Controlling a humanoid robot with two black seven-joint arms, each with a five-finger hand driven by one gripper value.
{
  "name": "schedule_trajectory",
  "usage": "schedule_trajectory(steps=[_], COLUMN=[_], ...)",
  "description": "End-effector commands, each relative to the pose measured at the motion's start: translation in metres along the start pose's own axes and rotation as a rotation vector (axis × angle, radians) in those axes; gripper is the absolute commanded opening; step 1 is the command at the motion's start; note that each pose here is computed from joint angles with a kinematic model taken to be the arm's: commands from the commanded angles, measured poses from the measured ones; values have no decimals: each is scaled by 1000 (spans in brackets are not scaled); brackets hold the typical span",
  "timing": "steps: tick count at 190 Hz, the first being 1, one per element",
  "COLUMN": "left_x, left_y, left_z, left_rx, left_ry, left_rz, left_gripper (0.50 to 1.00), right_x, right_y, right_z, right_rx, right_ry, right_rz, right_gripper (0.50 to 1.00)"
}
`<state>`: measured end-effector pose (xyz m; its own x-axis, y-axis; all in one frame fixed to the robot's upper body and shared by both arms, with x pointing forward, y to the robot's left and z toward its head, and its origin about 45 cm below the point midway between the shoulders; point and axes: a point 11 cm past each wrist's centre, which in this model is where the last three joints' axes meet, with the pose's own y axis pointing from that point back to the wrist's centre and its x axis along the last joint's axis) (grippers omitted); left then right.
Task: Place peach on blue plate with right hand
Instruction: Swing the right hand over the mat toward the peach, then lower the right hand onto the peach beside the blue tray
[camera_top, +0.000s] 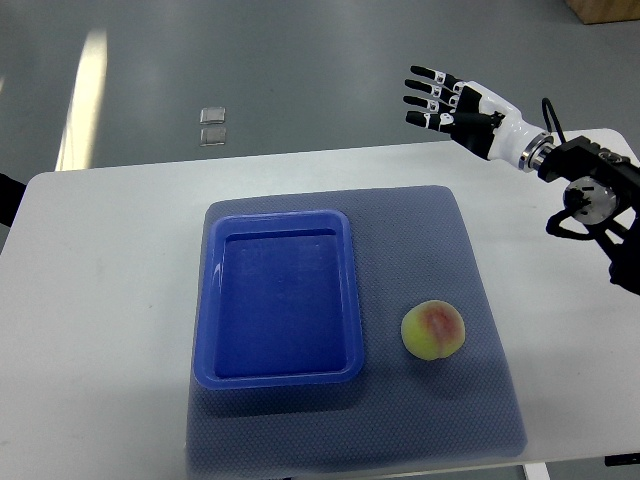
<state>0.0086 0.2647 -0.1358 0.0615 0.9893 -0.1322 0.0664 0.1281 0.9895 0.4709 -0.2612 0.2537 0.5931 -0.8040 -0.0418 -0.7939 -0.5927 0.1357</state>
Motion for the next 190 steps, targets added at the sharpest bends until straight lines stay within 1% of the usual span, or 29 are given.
schedule_trajectory(steps=[1, 9, 11, 20, 28, 38, 39, 45, 54, 66, 81, 90, 91, 105, 118, 119, 125, 137, 138, 154, 164, 165, 169, 190], left_x=[0, -1, -1, -1, -1, -1, -1, -1, -1, -1, -1, -1, -1, -1, -1, -1, -1, -1, -1, -1, -1, -1, -1, -1], left_y=[0, 0, 0, 0, 0, 0, 0, 0, 0, 0, 0, 0, 0, 0, 0, 0, 0, 0, 0, 0, 0, 0, 0, 0], left_z=[0, 1, 1, 0, 1, 1, 1, 1, 1, 2, 2, 2, 2, 2, 2, 2, 2, 2, 2, 2, 2, 2, 2, 2], left_rx=[0, -2, -2, 0, -2, -2, -2, -1, -1, -3, -3, -3, -3, -3, -3, -3, -3, -3, -3, -3, -3, -3, -3, -3], left_ry=[-2, -3, -3, -4, -6, -6, -6, -8, -8, -7, -8, -8, -8, -8, -8, -7, -7, -7, -7, -8, -8, -7, -7, -7], left_rz=[-1, -6, -6, -6, -7, -7, -5, -5, -5, -5, -5, -5, -5, -5, -5, -5, -5, -5, -5, -5, -5, -5, -5, -5], left_gripper=[1000, 1000, 1000, 1000, 1000, 1000, 1000, 1000, 1000, 1000, 1000, 1000, 1000, 1000, 1000, 1000, 1000, 1000, 1000, 1000, 1000, 1000, 1000, 1000], right_x=[-8, -12, -12, -16, -20, -20, -24, -27, -33, -48, -65, -65, -79, -94, -94, -95, -95, -95, -96, -100, -100, -100, -101, -105], right_y=[13, 20, 20, 25, 28, 28, 31, 31, 31, 32, 35, 35, 36, 37, 38, 41, 42, 42, 45, 51, 51, 56, 58, 63], right_z=[-14, -17, -17, -23, -32, -32, -44, -51, -59, -73, -77, -77, -74, -72, -70, -62, -57, -56, -45, -26, -26, -13, -7, 6], right_rx=[-221, -314, -314, -398, -442, -442, -485, -505, -520, -505, -485, -485, -467, -444, -447, -462, -471, -473, -486, -504, -504, -519, -526, -539], right_ry=[361, 498, 498, 660, 768, 768, 870, 913, 960, 1018, 1041, 1041, 1016, 972, 967, 961, 954, 953, 931, 895, 895, 865, 855, 826], right_rz=[-170, -235, -235, -281, -310, -310, -334, -343, -362, -401, -457, -457, -500, -543, -548, -561, -566, -566, -579, -606, -606, -616, -621, -644], right_gripper=[930, 930, 930, 930, 930, 930, 930, 930, 930, 930, 930, 930, 930, 930, 930, 930, 930, 930, 930, 930, 930, 930, 930, 930])
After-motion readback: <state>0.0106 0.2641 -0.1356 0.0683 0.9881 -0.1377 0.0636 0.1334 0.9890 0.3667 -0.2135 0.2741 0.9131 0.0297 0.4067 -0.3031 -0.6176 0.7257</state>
